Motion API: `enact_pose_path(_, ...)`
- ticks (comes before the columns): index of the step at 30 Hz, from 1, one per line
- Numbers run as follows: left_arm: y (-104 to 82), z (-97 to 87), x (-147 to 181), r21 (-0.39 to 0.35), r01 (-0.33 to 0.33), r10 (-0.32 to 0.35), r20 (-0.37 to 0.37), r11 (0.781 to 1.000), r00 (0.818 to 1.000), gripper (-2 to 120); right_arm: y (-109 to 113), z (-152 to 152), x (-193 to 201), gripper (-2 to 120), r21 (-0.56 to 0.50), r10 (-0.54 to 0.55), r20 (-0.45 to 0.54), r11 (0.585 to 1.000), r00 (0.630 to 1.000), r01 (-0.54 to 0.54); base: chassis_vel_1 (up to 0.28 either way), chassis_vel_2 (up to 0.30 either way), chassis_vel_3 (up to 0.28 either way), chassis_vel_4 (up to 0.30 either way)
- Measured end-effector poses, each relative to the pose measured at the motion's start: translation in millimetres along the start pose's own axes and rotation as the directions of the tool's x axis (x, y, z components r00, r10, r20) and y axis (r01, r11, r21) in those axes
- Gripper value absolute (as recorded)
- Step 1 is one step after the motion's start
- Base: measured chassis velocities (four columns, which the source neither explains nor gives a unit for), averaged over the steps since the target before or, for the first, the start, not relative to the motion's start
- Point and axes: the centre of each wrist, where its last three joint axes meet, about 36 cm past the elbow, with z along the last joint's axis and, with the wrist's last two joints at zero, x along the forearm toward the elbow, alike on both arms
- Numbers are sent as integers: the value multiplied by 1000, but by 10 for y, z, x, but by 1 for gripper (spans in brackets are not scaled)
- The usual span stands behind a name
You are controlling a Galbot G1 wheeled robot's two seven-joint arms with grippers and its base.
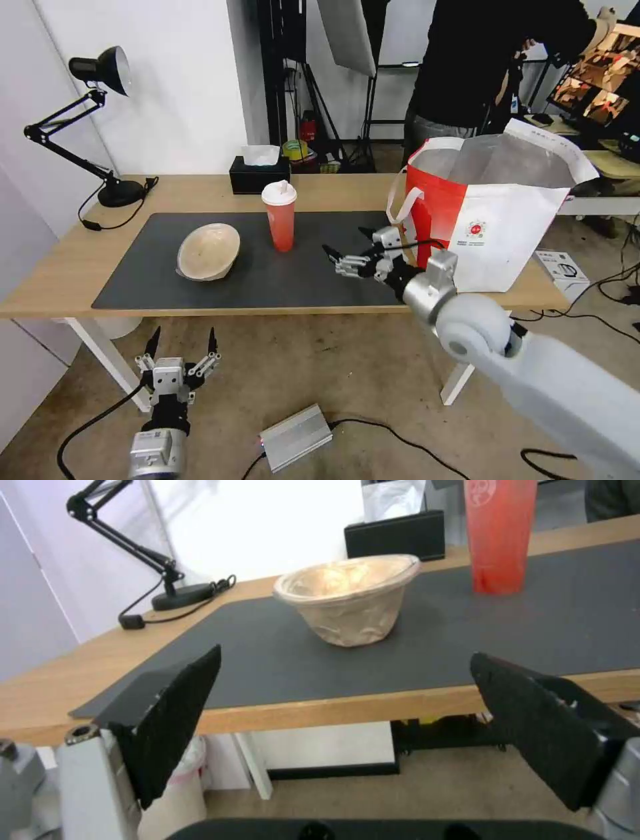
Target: Pick up the trash from the table and place it into the takeout bag.
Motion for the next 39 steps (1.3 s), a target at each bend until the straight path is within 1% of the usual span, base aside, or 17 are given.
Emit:
enact_pose_path(7,11,-5,-17,-4,-1,1,6,1000,1000,100,-100,-136,-197,99,-5,-31,-28,1000,999,31,0,0,0,0)
enact_pose_path(10,9,0,-19,-3,-2,2,5,1000,1000,100,-134,-186,-273,99,-11,-61,-34,998,998,61,0,0,0,0)
enact_pose_path(12,6,4,-23,-3,-2,2,4,1000,1000,100,-166,-232,-346,99,-23,-98,-60,995,993,97,0,0,0,0)
enact_pose_path(20,2,18,-27,-1,-1,1,2,1000,1000,100,-168,-291,-565,99,-69,-165,-92,985,982,159,0,0,0,0)
enact_pose_path(29,4,29,-27,-1,2,-2,-2,1000,1000,100,-121,-226,-756,99,-123,-163,-111,981,980,149,0,0,0,0)
enact_pose_path(32,3,32,-26,0,3,-3,-3,1000,1000,100,-143,-220,-815,99,-139,-150,-110,981,983,134,0,0,0,0)
enact_pose_path(35,-4,38,-29,2,4,-4,-4,1000,1000,100,-220,-153,-918,99,-164,-119,-118,981,986,99,0,0,0,0)
enact_pose_path(39,-9,53,-39,3,5,-5,-5,1000,1000,100,-258,-97,-1013,99,-180,-104,-126,980,987,81,0,0,0,0)
